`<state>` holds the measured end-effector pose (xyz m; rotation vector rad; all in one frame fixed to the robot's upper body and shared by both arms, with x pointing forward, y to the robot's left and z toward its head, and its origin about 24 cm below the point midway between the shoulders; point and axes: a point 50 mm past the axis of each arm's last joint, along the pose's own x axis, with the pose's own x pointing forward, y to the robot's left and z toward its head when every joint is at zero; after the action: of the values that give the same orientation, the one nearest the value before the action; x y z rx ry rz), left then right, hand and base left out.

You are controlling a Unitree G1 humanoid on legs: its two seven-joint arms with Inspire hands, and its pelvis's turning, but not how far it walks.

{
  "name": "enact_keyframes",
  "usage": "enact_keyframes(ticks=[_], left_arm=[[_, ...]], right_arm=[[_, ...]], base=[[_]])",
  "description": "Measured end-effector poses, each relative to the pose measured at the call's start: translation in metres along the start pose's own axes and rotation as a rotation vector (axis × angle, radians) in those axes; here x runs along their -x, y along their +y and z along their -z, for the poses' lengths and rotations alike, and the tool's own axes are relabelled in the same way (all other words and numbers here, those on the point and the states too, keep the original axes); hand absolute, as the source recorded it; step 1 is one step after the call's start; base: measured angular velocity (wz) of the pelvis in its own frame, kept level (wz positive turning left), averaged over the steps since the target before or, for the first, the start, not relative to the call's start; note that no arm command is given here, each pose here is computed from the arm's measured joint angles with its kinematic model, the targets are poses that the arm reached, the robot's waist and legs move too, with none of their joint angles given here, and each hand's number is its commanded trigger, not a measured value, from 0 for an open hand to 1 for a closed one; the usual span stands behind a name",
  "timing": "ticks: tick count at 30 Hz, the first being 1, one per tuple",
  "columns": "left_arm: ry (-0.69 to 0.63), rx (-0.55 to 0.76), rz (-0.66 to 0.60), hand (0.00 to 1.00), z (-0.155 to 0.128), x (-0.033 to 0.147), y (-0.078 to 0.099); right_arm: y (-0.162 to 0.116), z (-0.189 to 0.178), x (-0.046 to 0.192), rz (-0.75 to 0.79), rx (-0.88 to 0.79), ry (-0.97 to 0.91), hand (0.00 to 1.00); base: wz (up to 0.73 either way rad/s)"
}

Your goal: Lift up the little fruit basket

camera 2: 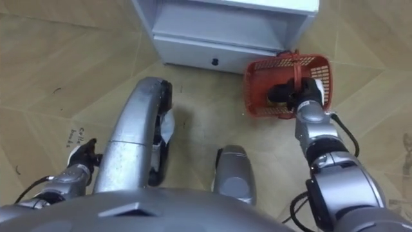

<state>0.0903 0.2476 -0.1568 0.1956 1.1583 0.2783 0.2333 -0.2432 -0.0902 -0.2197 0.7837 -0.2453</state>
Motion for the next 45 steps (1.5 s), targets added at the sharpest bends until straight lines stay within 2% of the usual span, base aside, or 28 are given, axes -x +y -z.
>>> enact_keyframes(ticks=[2, 5, 7, 11, 13, 17, 21, 23, 27, 30, 45], left_arm=[[0.043, -0.015, -0.006, 0.00, 0.022, 0.005, 0.004], [0.035, -0.007, 0.004, 0.00, 0.022, 0.007, 0.001], [0.028, 0.007, -0.024, 0.00, 0.020, 0.007, 0.005], [0.037, 0.009, -0.097, 0.00, 0.025, 0.008, 0.008], [0.027, 0.024, -0.108, 0.00, 0.025, 0.009, 0.007], [-0.028, 0.095, -0.134, 0.00, 0.017, 0.008, 0.011], [-0.091, 0.072, -0.070, 0.00, 0.006, 0.010, -0.004], [-0.062, 0.048, -0.066, 0.00, 0.015, 0.011, -0.002], [0.017, 0.033, -0.053, 0.00, 0.034, 0.015, -0.004], [0.027, 0.044, -0.051, 0.00, 0.037, 0.016, -0.006], [0.067, 0.073, -0.022, 0.00, 0.042, 0.017, -0.008]], right_arm=[[0.000, 0.007, 0.003, 0.008, -0.005, 0.009, 1.00], [-0.028, 0.024, 0.011, 0.126, 0.005, 0.048, 1.00], [-0.022, 0.027, 0.020, 0.131, -0.009, 0.009, 1.00], [-0.025, 0.030, 0.027, 0.184, 0.102, -0.038, 1.00], [-0.028, 0.026, 0.032, 0.212, 0.119, -0.077, 1.00], [-0.011, -0.021, 0.045, 0.203, 0.032, -0.317, 1.00], [-0.011, -0.025, 0.047, 0.227, -0.011, -0.346, 1.00], [-0.003, -0.025, 0.052, 0.176, -0.023, -0.360, 1.00], [0.000, -0.057, 0.067, 0.115, -0.060, -0.544, 1.00], [0.002, -0.067, 0.075, 0.081, -0.062, -0.613, 1.00], [0.010, -0.064, 0.078, -0.059, 0.038, -0.617, 1.00]], base=[[-0.62], [0.11], [-0.72], [-1.19], [-1.07], [-0.53], [0.80], [0.49], [0.18], [0.17], [0.00]])
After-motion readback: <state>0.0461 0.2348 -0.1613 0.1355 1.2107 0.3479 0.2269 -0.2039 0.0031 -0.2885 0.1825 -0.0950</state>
